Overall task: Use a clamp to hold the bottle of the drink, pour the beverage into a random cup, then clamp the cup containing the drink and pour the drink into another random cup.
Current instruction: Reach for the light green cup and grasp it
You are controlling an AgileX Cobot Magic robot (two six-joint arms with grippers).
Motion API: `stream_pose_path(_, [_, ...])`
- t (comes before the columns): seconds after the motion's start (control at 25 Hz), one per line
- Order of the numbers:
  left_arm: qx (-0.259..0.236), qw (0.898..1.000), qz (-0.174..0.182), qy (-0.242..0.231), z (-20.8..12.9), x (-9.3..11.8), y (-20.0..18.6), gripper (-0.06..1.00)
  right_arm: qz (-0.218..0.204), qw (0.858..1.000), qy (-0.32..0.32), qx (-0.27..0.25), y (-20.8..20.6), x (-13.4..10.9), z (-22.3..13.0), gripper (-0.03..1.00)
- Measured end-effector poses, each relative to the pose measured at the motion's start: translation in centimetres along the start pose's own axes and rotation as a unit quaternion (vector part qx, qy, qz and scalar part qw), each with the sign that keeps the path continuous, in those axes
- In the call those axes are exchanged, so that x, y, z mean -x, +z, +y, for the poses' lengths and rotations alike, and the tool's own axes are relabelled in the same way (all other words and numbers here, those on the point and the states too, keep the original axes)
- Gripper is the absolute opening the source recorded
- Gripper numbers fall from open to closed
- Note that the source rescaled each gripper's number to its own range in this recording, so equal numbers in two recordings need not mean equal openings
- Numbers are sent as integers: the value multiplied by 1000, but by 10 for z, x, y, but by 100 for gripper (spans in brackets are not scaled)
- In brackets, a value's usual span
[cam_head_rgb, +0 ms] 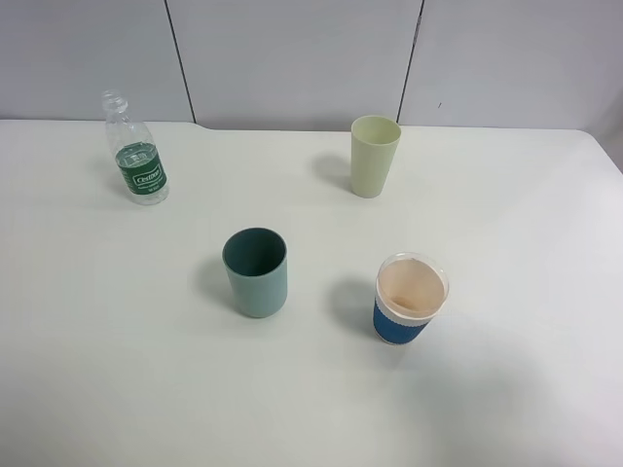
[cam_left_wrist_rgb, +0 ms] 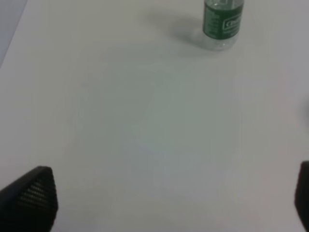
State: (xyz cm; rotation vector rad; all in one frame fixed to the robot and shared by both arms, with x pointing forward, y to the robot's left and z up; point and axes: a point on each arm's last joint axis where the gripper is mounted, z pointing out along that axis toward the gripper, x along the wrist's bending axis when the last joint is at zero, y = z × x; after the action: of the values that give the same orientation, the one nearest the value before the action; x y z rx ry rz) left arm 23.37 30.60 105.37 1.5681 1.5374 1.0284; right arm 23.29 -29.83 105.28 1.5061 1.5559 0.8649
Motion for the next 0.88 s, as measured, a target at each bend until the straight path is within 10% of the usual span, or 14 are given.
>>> stream_pose_path(0.88, [0, 1000, -15, -9, 0, 3, 0, 100, 0, 1000, 0, 0, 0, 0, 0, 67])
